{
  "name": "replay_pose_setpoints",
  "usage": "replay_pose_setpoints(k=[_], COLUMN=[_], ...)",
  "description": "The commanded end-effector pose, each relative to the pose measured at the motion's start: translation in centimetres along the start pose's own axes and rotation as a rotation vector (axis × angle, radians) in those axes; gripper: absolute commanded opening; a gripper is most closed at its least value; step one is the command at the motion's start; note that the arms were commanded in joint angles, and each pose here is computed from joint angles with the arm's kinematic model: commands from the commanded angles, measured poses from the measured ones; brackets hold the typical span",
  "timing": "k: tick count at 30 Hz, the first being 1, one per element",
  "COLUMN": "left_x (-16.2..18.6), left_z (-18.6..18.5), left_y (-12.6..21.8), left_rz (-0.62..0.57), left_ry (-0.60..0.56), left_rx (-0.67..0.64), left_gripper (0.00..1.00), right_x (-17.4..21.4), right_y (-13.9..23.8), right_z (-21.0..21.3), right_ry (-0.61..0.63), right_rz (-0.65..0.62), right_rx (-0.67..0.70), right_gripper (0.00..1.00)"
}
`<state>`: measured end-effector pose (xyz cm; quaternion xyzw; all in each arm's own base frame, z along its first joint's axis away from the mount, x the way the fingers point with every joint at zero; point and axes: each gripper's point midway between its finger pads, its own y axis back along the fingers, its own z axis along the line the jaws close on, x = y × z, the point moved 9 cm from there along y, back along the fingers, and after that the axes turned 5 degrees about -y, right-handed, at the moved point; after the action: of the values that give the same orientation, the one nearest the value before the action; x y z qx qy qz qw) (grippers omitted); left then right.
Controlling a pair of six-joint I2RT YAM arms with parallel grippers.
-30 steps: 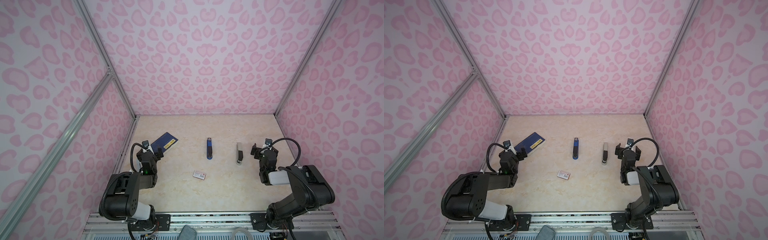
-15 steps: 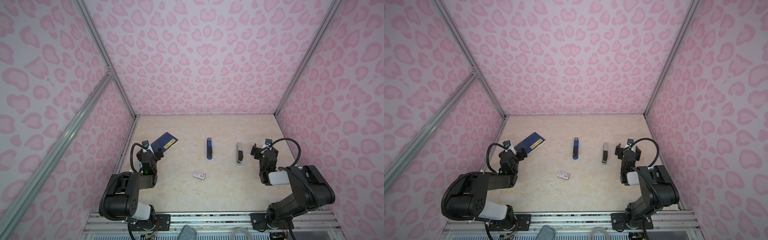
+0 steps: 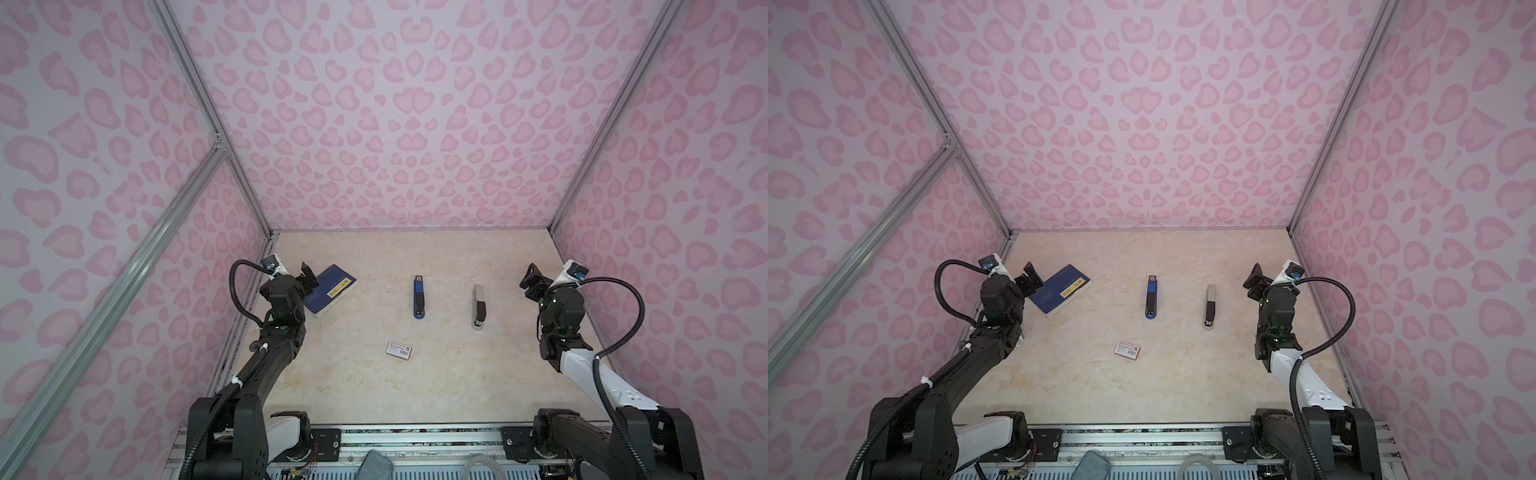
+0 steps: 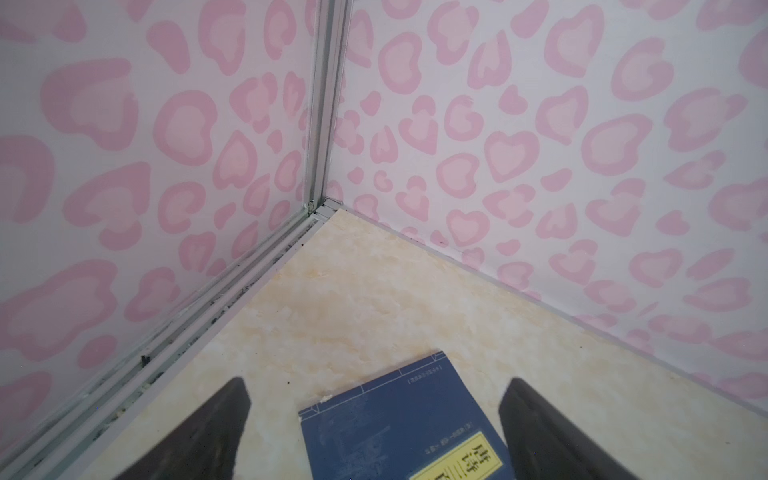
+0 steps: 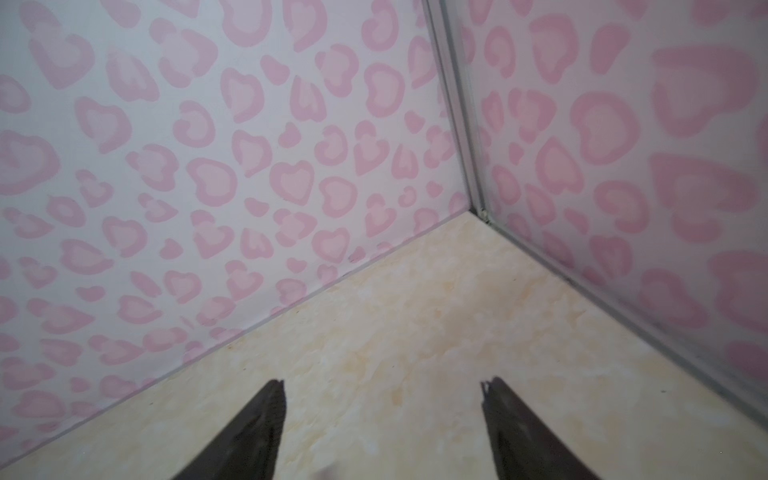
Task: Load the staples into the stapler
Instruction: 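Raise both grippers from rest toward the table objects, then move the right gripper over the blue stapler while the left gripper approaches it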
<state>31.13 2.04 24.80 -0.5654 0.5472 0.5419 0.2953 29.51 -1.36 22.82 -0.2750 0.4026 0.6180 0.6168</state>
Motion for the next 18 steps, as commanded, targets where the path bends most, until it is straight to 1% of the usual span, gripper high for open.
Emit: replay_pose_setpoints(k=[1, 3, 5, 6, 9, 12, 15, 18], left_x=[1.7, 2.3, 3.2, 3.7, 4.8, 5.8, 6.8, 7.7], left_z=[-1.6, -2.2, -2.8, -3.1, -3.7, -4.1, -4.2, -4.0], left_y=[0.7, 1.2, 2.0, 2.5, 3.9, 5.1, 5.9, 6.6], left_rz=[0.243, 0.311, 0.366, 0.39, 0.445, 0.489, 0.53, 0.557], left_ry=[0.114, 0.133, 0.148, 0.147, 0.141, 0.128, 0.119, 0.124], left_rx=[0.174, 0.246, 0.295, 0.321, 0.352, 0.369, 0.382, 0.39], left_gripper=[0.95, 0.89, 0.86, 0.85, 0.85, 0.85, 0.86, 0.86], right_x=[2.5, 3.7, 5.5, 6.8, 9.9, 12.3, 14.3, 16.0], right_y=[0.3, 0.4, 0.3, 0.2, 0.0, -0.8, -2.2, -3.8], right_z=[3.5, 6.0, 8.4, 9.6, 12.3, 14.3, 15.6, 16.7], right_ry=[-0.026, 0.073, 0.154, 0.191, 0.277, 0.321, 0.325, 0.328], right_rz=[0.236, 0.329, 0.445, 0.498, 0.599, 0.667, 0.729, 0.782], right_rx=[-0.17, -0.167, -0.171, -0.167, -0.162, -0.16, -0.143, -0.125], right_gripper=[0.72, 0.69, 0.62, 0.61, 0.66, 0.69, 0.71, 0.72])
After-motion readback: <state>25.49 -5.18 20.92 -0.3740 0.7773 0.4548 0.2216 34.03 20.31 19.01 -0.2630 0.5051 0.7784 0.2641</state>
